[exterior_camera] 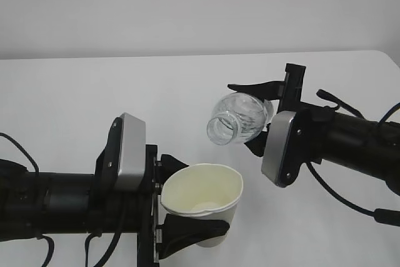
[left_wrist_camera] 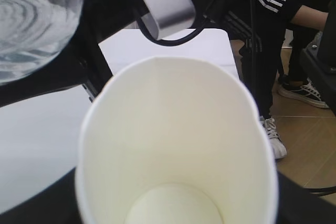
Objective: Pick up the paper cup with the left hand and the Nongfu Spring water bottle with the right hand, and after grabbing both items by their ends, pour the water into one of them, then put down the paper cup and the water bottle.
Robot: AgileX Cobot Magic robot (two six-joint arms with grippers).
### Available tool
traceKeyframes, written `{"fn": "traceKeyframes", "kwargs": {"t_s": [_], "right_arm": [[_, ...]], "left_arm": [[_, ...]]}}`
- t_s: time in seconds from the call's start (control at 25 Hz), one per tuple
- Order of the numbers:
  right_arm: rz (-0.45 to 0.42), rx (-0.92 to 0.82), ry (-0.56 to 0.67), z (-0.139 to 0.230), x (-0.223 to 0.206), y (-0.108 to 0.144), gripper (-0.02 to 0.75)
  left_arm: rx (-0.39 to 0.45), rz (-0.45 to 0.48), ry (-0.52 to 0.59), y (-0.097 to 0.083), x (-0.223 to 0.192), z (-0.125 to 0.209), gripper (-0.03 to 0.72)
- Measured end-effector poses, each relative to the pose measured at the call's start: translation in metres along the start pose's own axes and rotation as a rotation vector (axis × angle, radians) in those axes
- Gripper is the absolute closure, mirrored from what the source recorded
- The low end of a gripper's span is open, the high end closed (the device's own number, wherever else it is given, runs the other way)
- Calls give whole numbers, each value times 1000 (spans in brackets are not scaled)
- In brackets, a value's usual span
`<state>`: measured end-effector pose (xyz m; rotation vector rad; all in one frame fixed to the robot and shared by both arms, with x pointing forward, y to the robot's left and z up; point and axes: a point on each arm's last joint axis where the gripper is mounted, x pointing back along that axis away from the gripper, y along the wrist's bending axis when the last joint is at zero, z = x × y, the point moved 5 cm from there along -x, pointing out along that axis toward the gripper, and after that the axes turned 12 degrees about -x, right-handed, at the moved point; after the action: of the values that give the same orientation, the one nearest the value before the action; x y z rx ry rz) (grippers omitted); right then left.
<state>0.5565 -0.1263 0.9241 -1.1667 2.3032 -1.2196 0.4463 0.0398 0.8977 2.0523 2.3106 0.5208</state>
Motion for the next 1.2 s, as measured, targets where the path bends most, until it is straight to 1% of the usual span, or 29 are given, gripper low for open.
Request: {"fn": "traceKeyframes", "kwargs": {"t_s": [0.28,1.08,1.2], "right_arm": [[5,50,2,0,0,-1,274],[23,184,19,2,0,-3,275],[32,194,15,2,-2,-7,275]], "left_arm": [[-22,0,0,0,0,0,246],[-25,0,0,0,0,0,253],[-25,0,0,0,0,0,253]]}}
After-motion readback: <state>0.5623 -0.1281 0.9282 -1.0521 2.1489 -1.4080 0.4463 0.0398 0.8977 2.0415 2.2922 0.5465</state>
